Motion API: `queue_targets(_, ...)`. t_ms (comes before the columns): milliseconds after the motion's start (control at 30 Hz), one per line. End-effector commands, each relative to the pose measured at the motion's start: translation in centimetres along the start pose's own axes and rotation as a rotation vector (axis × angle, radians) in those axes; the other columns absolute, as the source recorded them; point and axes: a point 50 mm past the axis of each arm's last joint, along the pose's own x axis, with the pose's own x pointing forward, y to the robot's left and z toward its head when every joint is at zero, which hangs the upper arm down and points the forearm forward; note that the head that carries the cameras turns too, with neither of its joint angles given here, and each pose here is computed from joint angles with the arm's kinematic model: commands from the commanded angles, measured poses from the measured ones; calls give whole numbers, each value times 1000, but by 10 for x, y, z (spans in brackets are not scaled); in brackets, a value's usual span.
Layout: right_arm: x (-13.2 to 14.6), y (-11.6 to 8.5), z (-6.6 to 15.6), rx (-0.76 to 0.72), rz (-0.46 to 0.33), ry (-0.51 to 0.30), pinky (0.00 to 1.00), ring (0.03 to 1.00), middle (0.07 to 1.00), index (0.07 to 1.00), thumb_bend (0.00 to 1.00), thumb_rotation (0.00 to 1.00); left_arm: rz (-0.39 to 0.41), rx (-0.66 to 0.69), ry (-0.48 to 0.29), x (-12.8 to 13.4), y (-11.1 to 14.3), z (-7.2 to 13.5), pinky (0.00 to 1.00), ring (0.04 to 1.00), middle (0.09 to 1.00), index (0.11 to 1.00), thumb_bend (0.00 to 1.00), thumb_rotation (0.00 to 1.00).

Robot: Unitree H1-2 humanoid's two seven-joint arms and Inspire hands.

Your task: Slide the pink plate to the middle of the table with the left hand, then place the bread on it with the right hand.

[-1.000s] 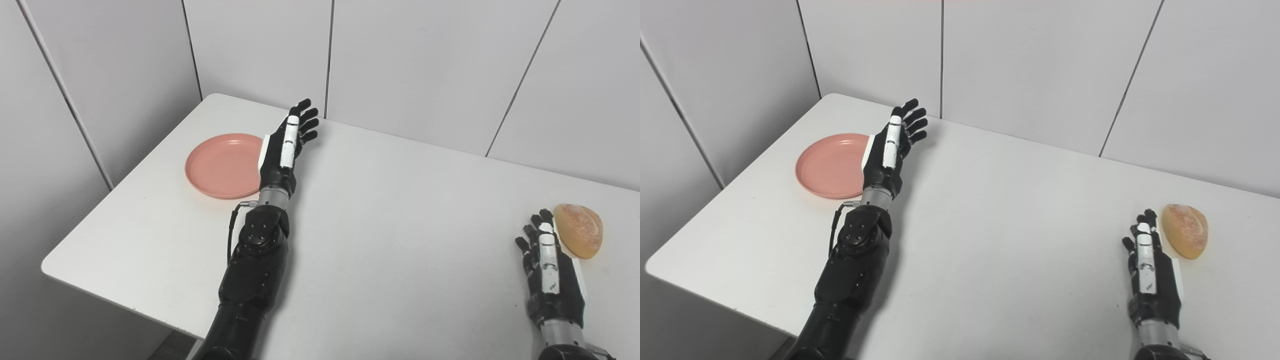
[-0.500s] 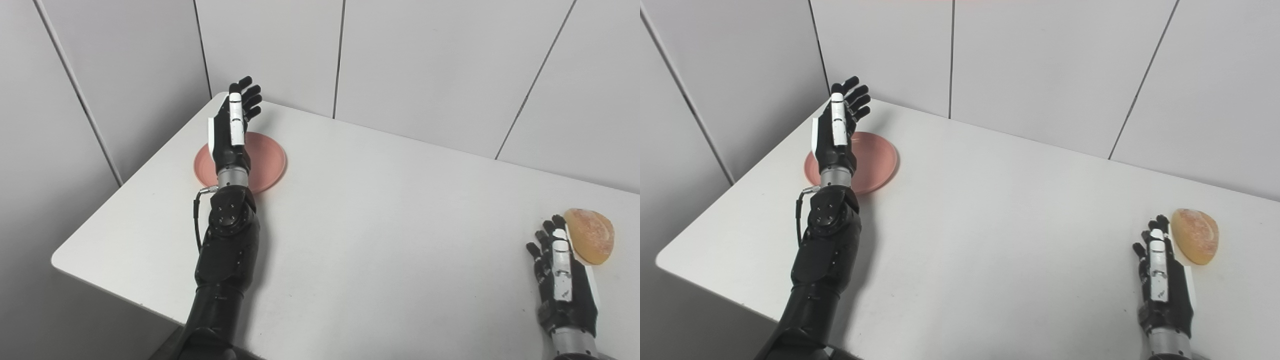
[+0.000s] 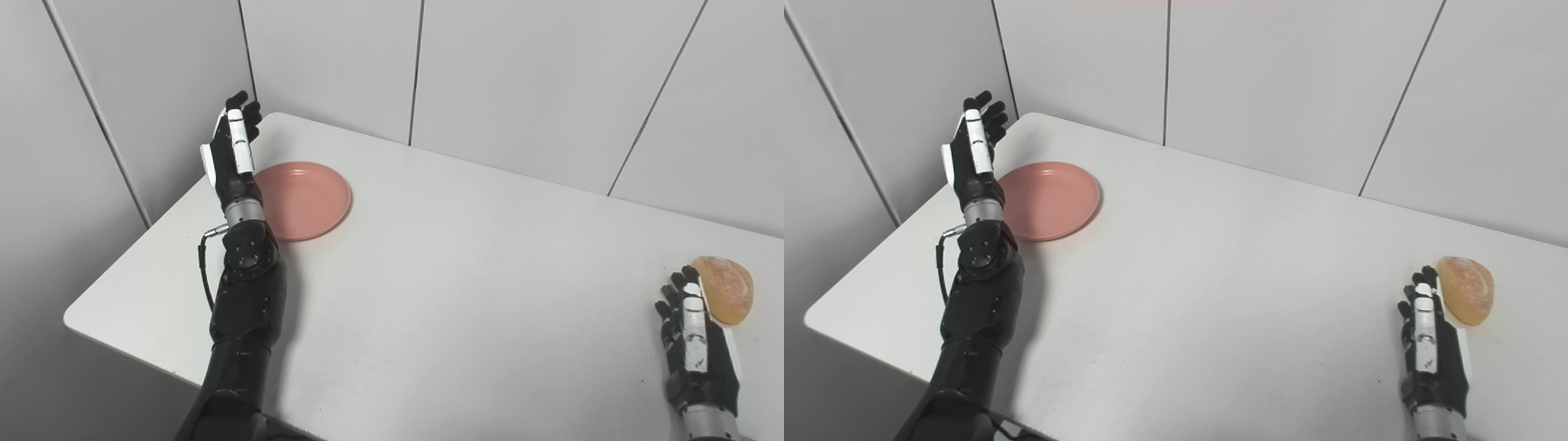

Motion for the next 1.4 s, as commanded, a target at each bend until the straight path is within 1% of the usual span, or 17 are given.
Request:
queue_targets(0, 6, 2, 17, 9, 11, -60, 1000, 1000, 1000, 1000, 523, 918, 12, -7, -80, 14, 2, 15, 836, 802, 783, 784, 590, 1000)
queue_targets(200, 5, 2, 19, 10, 14, -63, 1000, 1000, 1000, 1000, 524, 919, 43, 32, -46, 17, 14, 3, 817, 788, 773, 776, 590, 1000)
queue_targets(300, 5, 3, 21, 6, 15, -69, 1000, 1000, 1000, 1000, 506, 938, 44, 42, -23, 17, 16, -3, 825, 791, 778, 780, 581, 1000)
queue_targets(400, 5, 3, 22, 0, 15, -68, 1000, 1000, 1000, 1000, 505, 939, 49, 48, 17, 16, 18, -10, 820, 792, 780, 781, 581, 1000)
queue_targets(533, 5, 3, 23, 12, 16, -72, 1000, 1000, 1000, 1000, 504, 939, 50, 37, 82, 15, 19, -18, 839, 804, 788, 789, 594, 1000)
queue_targets(600, 5, 4, 24, 17, 13, -73, 1000, 1000, 1000, 1000, 516, 920, 47, 33, 101, 14, 19, -21, 854, 817, 801, 803, 586, 1000)
queue_targets(667, 5, 5, 25, 23, 7, -76, 1000, 1000, 1000, 1000, 495, 916, 45, 21, 114, 13, 19, -24, 854, 817, 803, 805, 584, 1000)
queue_targets(767, 4, 6, 26, 24, 8, -81, 1000, 1000, 1000, 1000, 487, 906, 28, 23, 130, 12, 17, -27, 851, 816, 800, 798, 588, 1000)
queue_targets(900, 4, 5, 27, 15, 7, -80, 1000, 1000, 1000, 1000, 519, 894, -7, 61, 137, 10, 13, -32, 841, 818, 802, 794, 580, 1000)
queue_targets(1033, 4, 6, 28, 16, 8, -83, 1000, 1000, 1000, 1000, 498, 916, -39, 96, 151, 7, 5, -38, 815, 807, 797, 789, 588, 1000)
queue_targets(1200, 3, 6, 30, 16, 10, -76, 1000, 1000, 1000, 1000, 484, 932, -68, 90, 182, 2, -5, -42, 825, 815, 805, 794, 608, 1000)
queue_targets(1267, 4, 6, 31, 16, 5, -78, 1000, 1000, 1000, 1000, 491, 925, -91, 69, 205, -1, -11, -42, 846, 829, 817, 809, 608, 1000)
queue_targets(1367, 4, 7, 31, 27, 6, -84, 1000, 1000, 1000, 1000, 478, 917, -116, -3, 271, -2, -19, -43, 863, 843, 829, 817, 620, 1000)
